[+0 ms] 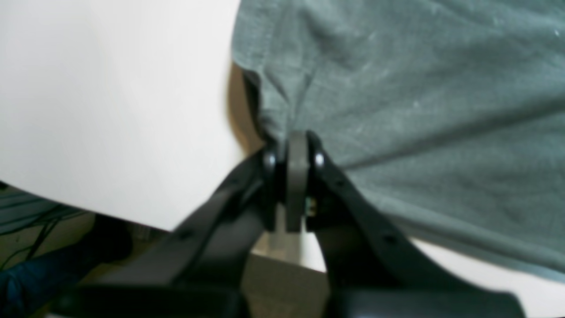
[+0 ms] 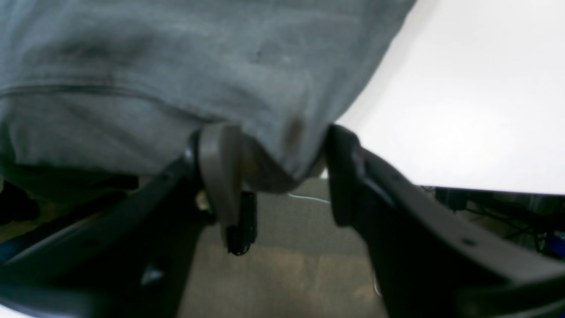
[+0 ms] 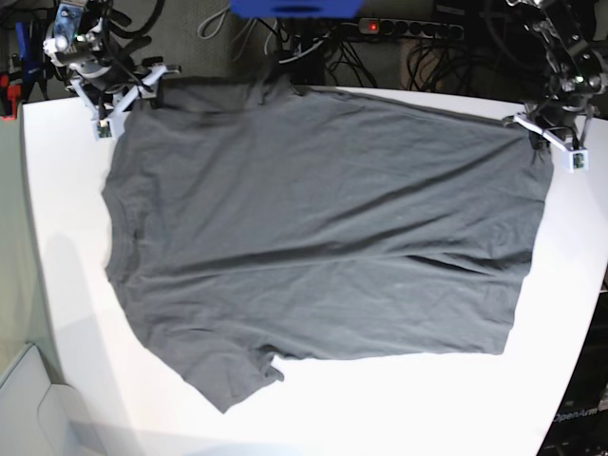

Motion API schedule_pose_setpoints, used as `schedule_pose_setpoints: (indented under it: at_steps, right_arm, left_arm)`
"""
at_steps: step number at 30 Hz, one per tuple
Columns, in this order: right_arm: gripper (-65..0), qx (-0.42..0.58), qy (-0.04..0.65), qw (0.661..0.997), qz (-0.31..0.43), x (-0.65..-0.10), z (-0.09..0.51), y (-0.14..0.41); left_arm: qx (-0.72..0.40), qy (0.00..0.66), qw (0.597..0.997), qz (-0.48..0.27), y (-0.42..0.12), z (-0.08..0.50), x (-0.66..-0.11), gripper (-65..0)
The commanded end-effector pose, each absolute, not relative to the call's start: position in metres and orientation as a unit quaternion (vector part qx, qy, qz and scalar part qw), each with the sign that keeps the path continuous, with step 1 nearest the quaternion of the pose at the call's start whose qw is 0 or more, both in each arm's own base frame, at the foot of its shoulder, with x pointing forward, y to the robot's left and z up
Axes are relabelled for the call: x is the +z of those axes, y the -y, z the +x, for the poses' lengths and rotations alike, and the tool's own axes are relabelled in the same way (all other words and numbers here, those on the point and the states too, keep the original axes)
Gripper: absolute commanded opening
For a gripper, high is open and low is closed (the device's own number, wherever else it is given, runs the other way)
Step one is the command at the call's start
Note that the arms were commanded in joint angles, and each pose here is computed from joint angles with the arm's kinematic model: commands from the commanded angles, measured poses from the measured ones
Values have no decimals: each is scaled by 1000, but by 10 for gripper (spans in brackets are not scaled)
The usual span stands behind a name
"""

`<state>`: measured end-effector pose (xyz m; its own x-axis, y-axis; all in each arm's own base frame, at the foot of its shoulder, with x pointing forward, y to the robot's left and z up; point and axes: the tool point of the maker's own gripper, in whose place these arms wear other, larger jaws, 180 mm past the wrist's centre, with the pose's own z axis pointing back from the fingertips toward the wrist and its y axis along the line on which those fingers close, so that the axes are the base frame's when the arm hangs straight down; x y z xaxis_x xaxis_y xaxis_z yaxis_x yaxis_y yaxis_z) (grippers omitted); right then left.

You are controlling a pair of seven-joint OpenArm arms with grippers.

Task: Layout the t-shirt on the table in an organized manner, then fold the t-shirt properly
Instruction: 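Grasp the shirt's shoulder edge with both grippers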

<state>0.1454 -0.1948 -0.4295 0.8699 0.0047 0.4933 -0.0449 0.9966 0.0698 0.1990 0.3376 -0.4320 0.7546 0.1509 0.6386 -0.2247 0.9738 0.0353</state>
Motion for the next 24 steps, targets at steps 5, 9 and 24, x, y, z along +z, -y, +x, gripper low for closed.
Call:
schedule_pose_setpoints:
  at_steps: [5,9,24]
  right_arm:
    - [-552,14,241,970,39,-432,140,195]
    - [-650,15,242,969,39,-431,140,196]
    - [-650,107,297,948,40,-392,162,183]
  left_arm:
    - [96,307,945,66,-341,189,-437,-649]
    - [96,307,945,65,-340,188,-438,-649]
    - [86,334,935,76,-334,197,-416,-649]
